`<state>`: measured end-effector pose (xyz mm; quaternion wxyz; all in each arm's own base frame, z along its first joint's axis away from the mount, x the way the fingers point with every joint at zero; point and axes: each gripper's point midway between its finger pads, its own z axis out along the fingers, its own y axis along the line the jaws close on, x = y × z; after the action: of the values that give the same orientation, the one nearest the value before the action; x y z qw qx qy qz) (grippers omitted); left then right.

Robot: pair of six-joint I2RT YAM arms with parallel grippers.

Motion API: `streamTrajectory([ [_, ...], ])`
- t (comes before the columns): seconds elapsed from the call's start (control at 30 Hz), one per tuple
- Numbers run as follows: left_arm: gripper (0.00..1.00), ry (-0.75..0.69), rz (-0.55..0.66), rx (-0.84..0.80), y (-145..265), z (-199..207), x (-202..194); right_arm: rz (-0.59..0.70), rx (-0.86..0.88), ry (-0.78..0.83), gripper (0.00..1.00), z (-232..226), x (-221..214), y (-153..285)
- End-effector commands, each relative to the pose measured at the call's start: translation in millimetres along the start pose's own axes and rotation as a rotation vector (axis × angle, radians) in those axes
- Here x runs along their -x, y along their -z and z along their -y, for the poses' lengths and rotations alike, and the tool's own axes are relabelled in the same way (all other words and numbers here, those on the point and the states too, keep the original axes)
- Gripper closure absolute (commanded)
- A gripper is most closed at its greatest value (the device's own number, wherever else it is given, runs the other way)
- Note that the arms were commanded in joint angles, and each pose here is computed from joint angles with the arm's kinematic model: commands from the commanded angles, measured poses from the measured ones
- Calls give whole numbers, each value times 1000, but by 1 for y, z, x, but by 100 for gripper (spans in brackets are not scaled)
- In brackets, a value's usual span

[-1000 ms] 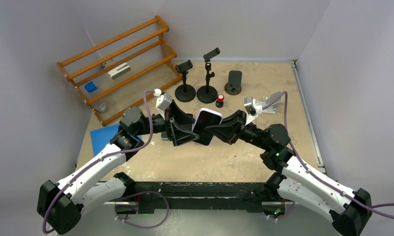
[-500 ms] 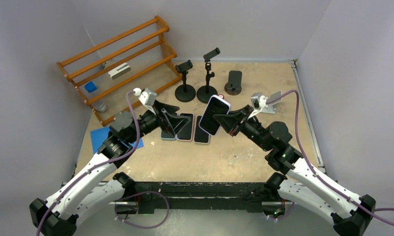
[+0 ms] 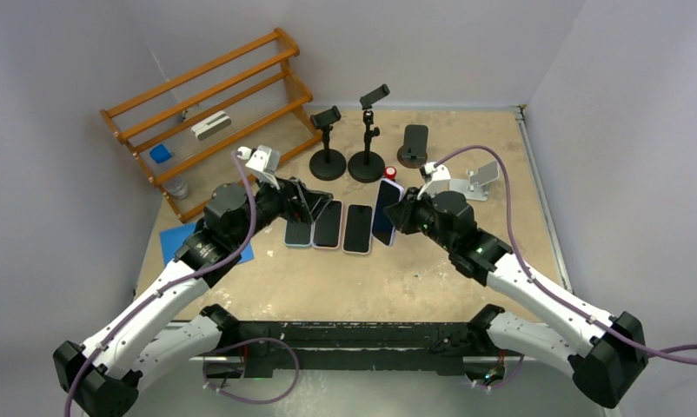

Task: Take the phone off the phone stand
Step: Remove the phone from the phone stand, then place the phone at the center of the board.

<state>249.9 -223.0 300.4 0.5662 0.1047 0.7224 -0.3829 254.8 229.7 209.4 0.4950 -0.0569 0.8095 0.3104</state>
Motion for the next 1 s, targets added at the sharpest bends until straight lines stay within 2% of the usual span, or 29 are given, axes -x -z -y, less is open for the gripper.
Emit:
streamTrajectory([
  [0.0,18,12,23,97,2,-9,19,46,16,-66,100,7,23,-1],
  [0.37,18,14,10,69,2,-3,16,-108,-36,-83,100,50,-7,-30],
  [0.53,18,15,-4,62,1,-2,13,-138,-45,-113,100,67,-15,-34],
  [0.97,19,29,-43,29,-4,4,5,-220,-28,-137,100,80,-40,-53],
])
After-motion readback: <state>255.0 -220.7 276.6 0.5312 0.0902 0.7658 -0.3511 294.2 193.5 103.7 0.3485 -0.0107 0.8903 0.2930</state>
